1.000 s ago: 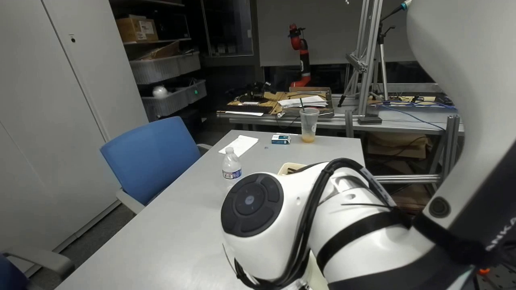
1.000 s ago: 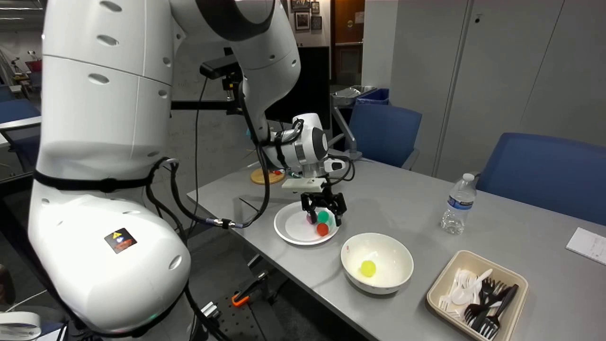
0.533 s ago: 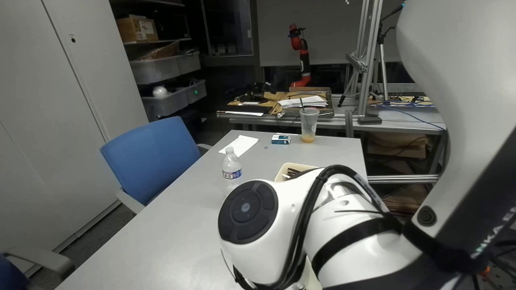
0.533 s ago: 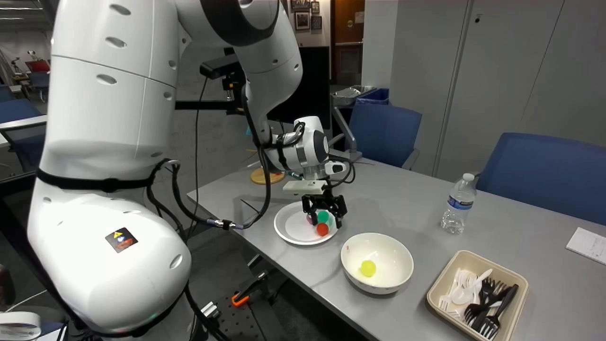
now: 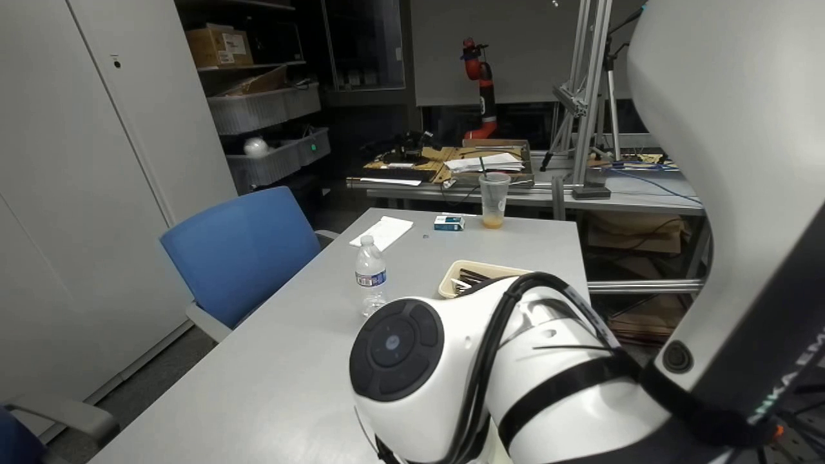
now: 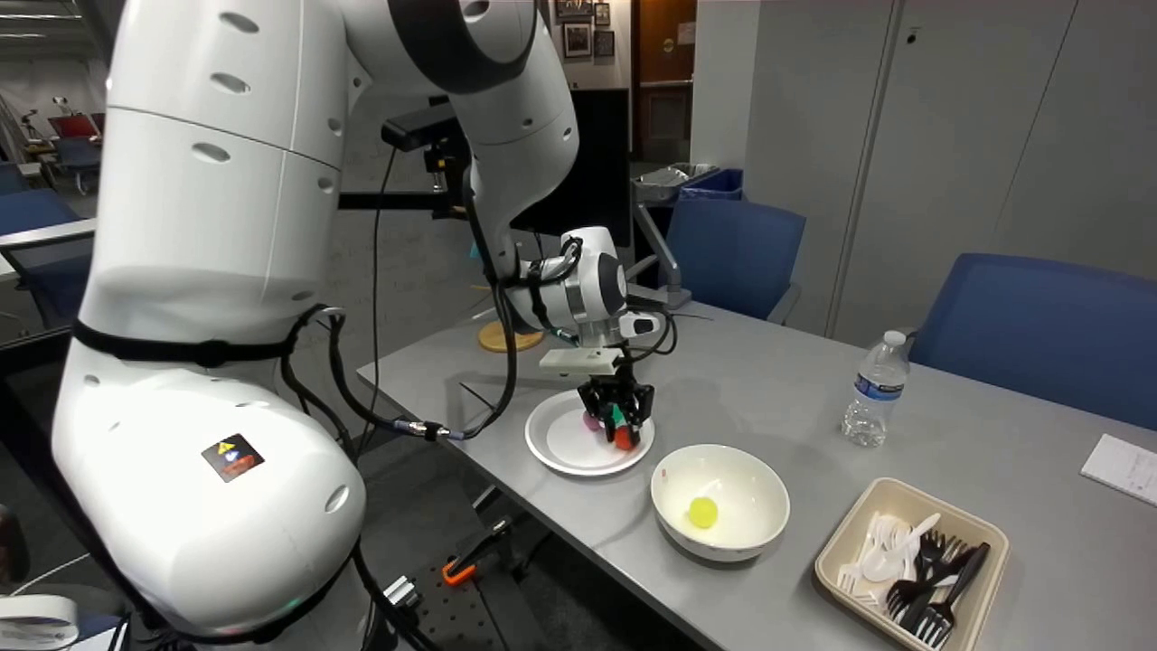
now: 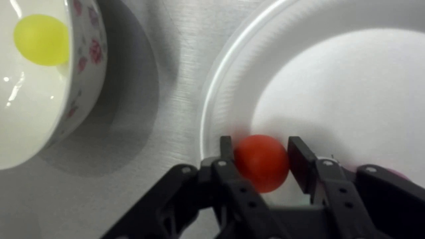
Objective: Pick the red ball and put it in the bowl
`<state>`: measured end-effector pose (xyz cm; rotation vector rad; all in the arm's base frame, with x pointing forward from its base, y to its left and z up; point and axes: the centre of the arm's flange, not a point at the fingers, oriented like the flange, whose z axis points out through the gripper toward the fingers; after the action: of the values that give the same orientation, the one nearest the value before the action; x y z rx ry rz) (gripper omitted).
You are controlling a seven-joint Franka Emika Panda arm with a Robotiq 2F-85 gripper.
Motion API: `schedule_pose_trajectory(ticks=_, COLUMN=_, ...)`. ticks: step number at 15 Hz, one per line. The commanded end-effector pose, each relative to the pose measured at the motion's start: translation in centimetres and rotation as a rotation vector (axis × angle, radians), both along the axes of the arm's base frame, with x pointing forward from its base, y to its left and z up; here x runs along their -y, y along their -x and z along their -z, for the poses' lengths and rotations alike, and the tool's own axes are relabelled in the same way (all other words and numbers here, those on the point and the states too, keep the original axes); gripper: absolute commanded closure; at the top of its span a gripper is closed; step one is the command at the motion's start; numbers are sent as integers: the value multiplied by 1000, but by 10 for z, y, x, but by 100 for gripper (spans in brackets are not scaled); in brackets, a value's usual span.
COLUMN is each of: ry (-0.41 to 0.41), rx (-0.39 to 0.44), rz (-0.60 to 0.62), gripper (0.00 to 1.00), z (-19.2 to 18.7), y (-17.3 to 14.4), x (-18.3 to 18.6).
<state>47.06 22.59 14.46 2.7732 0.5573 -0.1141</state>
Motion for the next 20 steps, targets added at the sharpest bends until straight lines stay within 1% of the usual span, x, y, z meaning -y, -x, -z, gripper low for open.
schedule_pose_trajectory(ticks=1, ry=-1, rx=24, rz=4, gripper=82, z=6, y=-5, x=-5)
schedule_pose_trajectory(ticks=6, ry=-4, rx=30, rz=5, gripper=82, z=1, y=-3, x=-4)
schedule_pose_trajectory(ticks=8, ry=-18, rx=34, rz=9, gripper=82, z=-11, y=1, x=-4)
schedule_pose_trajectory(ticks=11, ry=-32, rx=8, rz=13, gripper=82, z=-33, y=7, x=-3)
schedule_pose_trajectory(ticks=14, ry=-52, rx=10, rz=44, gripper=82, z=-54, y=9, x=4)
schedule_pose_trajectory(ticks=20, ry=-62, rx=64, rz=145, gripper=82, z=-96, y=15, x=36)
